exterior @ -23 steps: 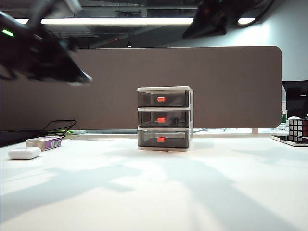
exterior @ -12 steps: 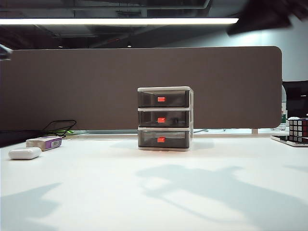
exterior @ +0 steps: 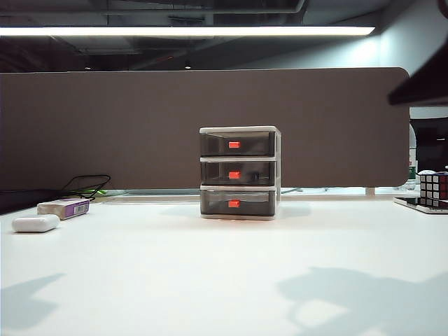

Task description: Open the second layer of the drawer on the table, pick up the transparent tape on the table and put it in, and finally close the drawer.

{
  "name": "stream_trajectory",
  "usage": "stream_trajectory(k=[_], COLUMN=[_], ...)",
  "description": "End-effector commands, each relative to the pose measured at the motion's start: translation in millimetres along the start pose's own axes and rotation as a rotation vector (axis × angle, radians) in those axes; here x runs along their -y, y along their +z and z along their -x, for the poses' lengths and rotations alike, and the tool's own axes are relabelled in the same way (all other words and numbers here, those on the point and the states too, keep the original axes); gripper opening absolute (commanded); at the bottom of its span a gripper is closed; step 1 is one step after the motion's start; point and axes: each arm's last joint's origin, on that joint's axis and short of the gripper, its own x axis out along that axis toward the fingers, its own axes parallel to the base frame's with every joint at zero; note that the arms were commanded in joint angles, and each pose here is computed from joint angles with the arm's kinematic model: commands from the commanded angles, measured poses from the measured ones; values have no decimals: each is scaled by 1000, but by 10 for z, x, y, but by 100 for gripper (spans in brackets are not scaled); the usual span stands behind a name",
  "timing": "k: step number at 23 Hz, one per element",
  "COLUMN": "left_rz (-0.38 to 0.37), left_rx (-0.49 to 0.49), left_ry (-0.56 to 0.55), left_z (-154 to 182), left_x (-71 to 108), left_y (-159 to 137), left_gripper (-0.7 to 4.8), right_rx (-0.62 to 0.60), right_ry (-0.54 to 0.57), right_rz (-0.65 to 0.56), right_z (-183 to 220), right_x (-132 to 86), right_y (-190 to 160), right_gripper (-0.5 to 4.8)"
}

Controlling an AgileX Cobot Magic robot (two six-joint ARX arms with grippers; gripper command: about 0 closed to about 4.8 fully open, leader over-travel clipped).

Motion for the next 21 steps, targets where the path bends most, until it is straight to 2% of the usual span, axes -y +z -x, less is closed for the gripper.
stream_trajectory(k=[1,5,13,18,21], left_rz=[0,6,9,-65,-70], left_rx=[27,42,64,67,67], left_ry=[-1,-3,-9,-8,-6], left_z=[2,-20,-55,-55,-55], left_x=[2,6,11,11,10], left_y=[31,-13,-97,-94,-95], left_gripper=[-5,-5,-5,-5,-5], right_rx=[39,47,40,39,47], right_ry=[-14,-35,-44,-46,-76], right_rz=[-28,-38,-43,-39,-34], right_z=[55,107,110,87,87], right_x=[-5,-2,9,18,27], right_y=[-89,-285,-456,-554,-552], right_gripper=[-5,-5,-5,-5,-5])
